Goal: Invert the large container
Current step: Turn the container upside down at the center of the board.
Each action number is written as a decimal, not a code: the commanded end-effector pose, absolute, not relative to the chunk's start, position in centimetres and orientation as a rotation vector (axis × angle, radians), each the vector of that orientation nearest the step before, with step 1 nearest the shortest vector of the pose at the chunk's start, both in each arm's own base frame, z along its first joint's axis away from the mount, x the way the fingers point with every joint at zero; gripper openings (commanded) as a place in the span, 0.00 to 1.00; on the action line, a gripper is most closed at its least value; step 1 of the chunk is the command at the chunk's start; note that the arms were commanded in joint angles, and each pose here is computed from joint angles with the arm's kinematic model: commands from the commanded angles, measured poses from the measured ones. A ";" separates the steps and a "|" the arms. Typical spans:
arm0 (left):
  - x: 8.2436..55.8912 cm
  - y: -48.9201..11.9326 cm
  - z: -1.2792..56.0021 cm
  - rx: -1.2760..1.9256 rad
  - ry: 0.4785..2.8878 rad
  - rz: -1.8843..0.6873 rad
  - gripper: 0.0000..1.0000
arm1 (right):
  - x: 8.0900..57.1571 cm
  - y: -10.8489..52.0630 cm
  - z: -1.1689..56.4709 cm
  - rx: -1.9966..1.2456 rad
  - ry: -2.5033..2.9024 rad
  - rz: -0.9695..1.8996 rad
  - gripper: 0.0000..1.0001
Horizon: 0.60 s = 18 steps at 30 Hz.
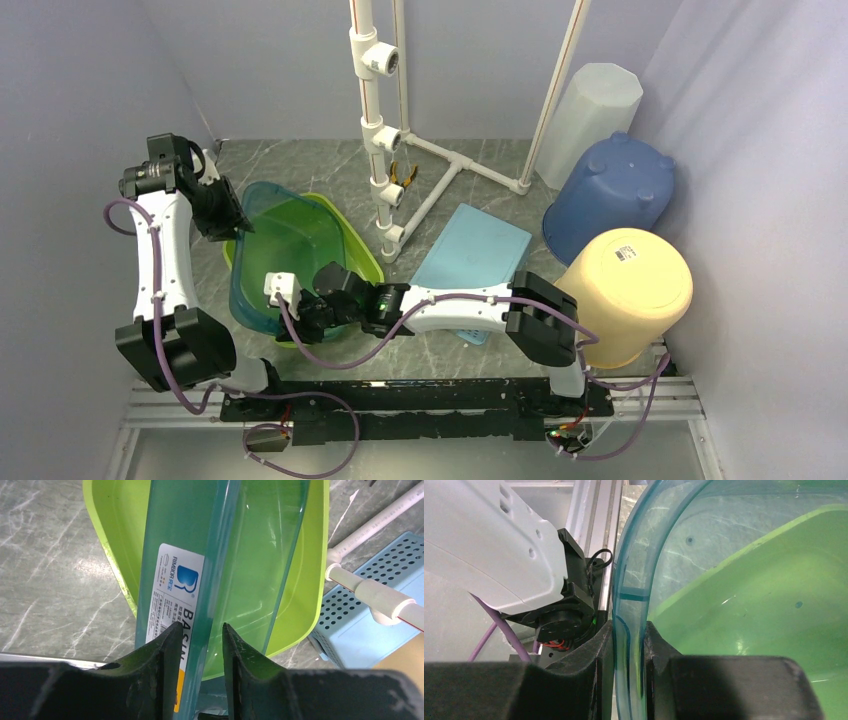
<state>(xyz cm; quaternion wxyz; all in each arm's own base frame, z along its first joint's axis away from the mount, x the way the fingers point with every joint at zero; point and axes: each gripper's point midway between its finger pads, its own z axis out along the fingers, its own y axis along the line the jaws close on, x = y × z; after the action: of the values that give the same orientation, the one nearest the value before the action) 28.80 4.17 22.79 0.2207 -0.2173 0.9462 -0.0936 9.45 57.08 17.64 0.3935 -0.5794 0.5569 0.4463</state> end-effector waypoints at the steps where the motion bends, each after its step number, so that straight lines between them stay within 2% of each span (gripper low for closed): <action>1: 27.1 2.0 23.4 -0.559 2.624 -0.387 0.39 | 9.6 57.5 23.9 -1.381 1.252 1.197 0.00; 5: 26.2 2.1 22.7 -0.572 2.657 -0.363 0.33 | 9.8 57.7 24.3 -1.372 1.252 1.198 0.00; 10: 25.7 2.1 22.8 -0.568 2.658 -0.348 0.04 | 9.9 58.0 24.3 -1.372 1.262 1.204 0.00; 14: 26.4 2.9 24.1 -0.569 2.607 -0.286 0.03 | 10.2 58.3 24.0 -1.371 1.297 1.194 0.00; 15: 26.7 3.1 24.7 -0.564 2.581 -0.275 0.03 | 10.3 58.2 24.1 -1.365 1.304 1.190 0.02; 18: 27.7 4.1 26.6 -0.565 2.500 -0.215 0.03 | 10.7 57.7 25.0 -1.335 1.321 1.174 0.22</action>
<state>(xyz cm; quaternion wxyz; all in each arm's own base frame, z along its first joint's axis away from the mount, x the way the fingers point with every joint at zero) 27.72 4.23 22.96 0.2326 -0.1928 0.9496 -0.0838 9.43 56.90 17.77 0.3761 -0.5732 0.5698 0.4531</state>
